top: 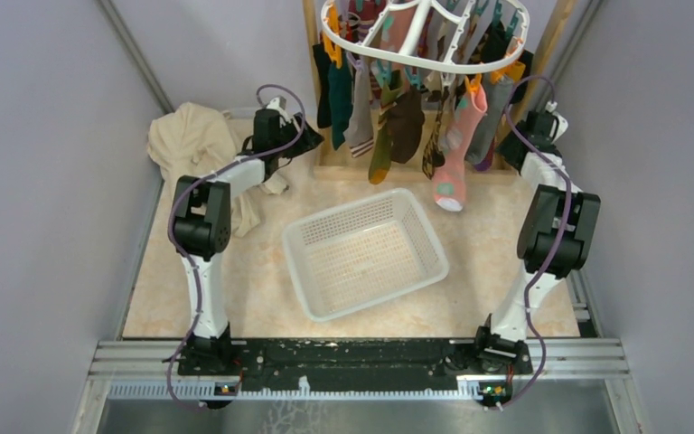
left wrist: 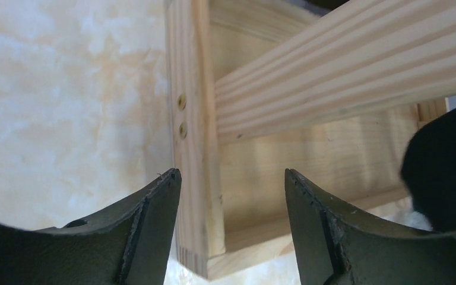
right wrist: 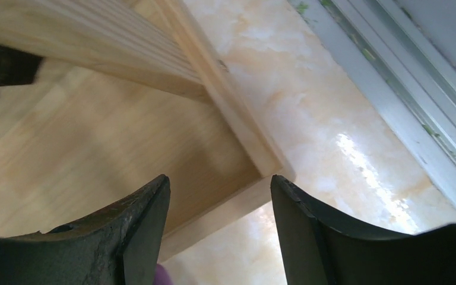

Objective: Remove the socks clipped to the hanger
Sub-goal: Move the clothesline to the center of the board.

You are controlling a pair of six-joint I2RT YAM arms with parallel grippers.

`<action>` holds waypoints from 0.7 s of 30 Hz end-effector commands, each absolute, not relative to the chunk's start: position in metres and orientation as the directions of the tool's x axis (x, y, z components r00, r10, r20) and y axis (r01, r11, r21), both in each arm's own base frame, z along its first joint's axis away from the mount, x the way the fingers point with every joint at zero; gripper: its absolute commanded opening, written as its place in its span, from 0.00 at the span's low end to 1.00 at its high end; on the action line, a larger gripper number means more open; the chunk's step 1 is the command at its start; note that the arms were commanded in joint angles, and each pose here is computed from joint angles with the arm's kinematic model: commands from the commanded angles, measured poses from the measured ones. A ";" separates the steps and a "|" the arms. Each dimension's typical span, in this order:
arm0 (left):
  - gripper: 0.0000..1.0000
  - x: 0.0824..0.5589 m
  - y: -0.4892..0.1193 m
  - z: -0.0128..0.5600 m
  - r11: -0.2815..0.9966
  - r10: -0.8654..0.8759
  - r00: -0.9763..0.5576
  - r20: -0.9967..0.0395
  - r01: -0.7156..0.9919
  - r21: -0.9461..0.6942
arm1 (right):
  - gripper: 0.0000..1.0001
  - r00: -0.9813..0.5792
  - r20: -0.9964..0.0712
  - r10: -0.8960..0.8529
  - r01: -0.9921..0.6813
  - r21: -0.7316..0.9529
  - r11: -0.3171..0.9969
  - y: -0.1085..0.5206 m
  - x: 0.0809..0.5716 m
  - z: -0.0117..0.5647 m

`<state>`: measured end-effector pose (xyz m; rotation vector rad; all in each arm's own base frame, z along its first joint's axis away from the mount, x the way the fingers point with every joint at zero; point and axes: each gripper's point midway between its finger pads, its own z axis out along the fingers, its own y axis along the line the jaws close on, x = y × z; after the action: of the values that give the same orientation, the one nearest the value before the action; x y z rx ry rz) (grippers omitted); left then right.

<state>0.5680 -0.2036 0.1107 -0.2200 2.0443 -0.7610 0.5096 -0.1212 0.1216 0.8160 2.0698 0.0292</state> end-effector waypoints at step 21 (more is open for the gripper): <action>0.66 0.569 -0.205 0.039 0.978 -0.132 -0.676 -0.725 0.031 -0.207 | 0.65 -0.488 -0.704 0.516 0.613 0.144 0.776 -0.149 0.503 0.060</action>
<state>0.5771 -0.2119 0.0436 -0.0864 2.2485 -0.3497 0.4984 -0.1426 0.0637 0.8454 2.2015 -0.1314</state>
